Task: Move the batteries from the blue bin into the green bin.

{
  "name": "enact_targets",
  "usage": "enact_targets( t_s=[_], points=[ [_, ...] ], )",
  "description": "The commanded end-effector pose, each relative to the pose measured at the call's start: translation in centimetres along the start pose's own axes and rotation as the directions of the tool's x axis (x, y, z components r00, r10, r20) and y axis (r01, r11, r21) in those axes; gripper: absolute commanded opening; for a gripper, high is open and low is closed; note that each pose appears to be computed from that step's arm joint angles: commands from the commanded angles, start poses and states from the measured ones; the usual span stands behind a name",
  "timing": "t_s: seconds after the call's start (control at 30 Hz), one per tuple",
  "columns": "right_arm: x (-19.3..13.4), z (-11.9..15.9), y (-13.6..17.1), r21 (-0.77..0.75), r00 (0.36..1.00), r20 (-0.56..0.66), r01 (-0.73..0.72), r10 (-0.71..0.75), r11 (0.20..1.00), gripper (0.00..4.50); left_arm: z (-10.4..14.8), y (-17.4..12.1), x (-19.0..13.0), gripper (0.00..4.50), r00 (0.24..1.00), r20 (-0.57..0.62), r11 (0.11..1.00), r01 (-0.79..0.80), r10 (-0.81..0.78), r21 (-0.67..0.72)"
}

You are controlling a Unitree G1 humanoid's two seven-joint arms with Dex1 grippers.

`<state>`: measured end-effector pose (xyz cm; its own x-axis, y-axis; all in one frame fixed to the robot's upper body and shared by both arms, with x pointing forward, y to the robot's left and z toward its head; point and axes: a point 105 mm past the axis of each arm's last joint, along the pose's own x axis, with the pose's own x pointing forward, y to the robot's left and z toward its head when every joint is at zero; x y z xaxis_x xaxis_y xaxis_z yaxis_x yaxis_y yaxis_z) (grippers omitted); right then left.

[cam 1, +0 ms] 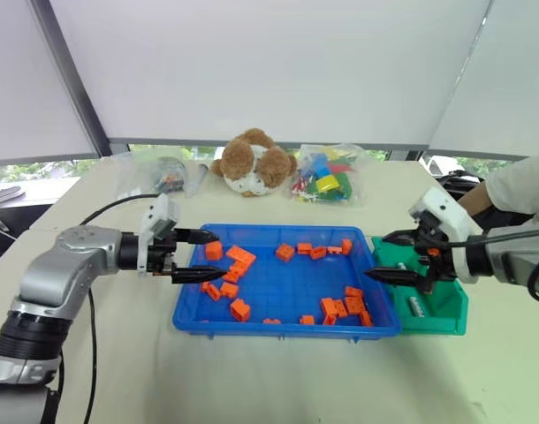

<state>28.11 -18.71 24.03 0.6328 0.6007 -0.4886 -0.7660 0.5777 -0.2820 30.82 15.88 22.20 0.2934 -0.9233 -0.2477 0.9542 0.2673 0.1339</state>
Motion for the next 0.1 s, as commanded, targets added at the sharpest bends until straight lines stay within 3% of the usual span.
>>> enact_targets(
  t_s=[0.03, 0.1],
  points=[
    [-0.82, 1.36, 0.29, -0.062, 0.999, 0.04, 0.006, -0.004, 0.998, 4.43, 1.27, -0.43, -0.93, 4.5, 1.0, 0.015, 0.999, -0.001, 0.001, 0.032],
    [-0.71, 1.4, 0.73, -0.073, 0.999, 0.041, -0.015, 0.018, 0.997, 4.43, 1.31, -0.59, -1.15, 4.5, 1.0, 0.01, 1.0, 0.004, -0.004, 0.022]
  ],
)
